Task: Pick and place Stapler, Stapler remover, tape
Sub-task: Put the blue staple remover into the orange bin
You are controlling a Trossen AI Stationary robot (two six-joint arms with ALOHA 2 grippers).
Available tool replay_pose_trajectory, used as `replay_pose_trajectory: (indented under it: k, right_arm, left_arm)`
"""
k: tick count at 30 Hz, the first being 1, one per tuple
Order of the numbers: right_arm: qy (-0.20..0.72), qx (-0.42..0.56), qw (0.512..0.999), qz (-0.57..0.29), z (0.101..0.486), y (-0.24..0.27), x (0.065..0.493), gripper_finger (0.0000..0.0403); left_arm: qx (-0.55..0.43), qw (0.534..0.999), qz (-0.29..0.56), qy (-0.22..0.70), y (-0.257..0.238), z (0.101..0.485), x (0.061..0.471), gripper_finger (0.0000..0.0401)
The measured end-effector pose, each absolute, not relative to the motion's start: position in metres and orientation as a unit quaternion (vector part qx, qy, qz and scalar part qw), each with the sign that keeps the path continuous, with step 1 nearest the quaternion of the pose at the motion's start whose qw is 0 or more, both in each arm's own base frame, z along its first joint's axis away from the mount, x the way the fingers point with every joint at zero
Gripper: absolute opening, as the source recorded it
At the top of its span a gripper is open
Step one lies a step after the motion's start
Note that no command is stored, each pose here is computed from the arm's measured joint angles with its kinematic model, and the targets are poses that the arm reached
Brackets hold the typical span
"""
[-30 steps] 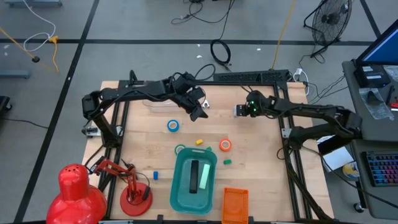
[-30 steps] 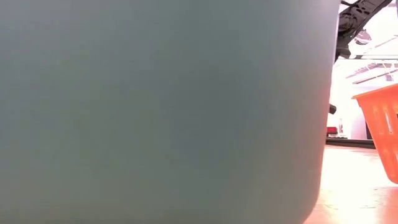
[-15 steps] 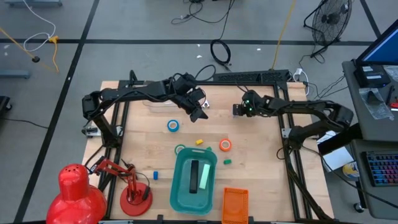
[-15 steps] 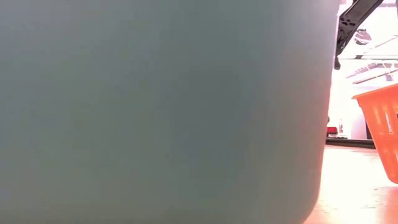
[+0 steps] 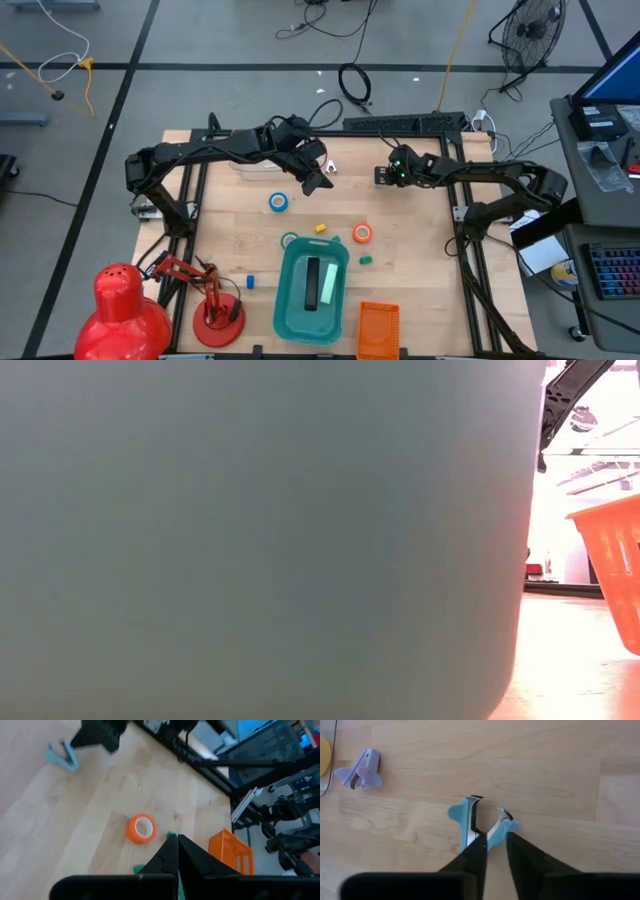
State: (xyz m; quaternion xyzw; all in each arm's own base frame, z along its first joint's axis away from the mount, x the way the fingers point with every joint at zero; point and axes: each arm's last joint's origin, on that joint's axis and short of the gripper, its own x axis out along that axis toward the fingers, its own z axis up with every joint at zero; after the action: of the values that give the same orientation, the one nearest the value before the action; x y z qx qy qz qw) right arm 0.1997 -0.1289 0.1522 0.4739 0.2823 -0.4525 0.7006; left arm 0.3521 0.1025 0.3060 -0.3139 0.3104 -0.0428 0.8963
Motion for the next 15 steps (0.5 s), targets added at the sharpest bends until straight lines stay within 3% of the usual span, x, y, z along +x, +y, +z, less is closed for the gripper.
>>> replay_pose_trajectory:
  k: [4,15]
  right_arm:
    - [0.283,0.472,0.702,-0.452,0.1523,-0.1289,0.1998,0.0007]
    - [0.286,0.49,0.703,-0.428,0.1538,-0.1231,0.2031,0.0001]
  left_arm:
    - [-0.312,0.898,-0.038,0.307,0.1021,0.31,0.3492,0.0003]
    - [-0.307,0.897,-0.04,0.317,0.0974,0.3084,0.3496,0.0004]
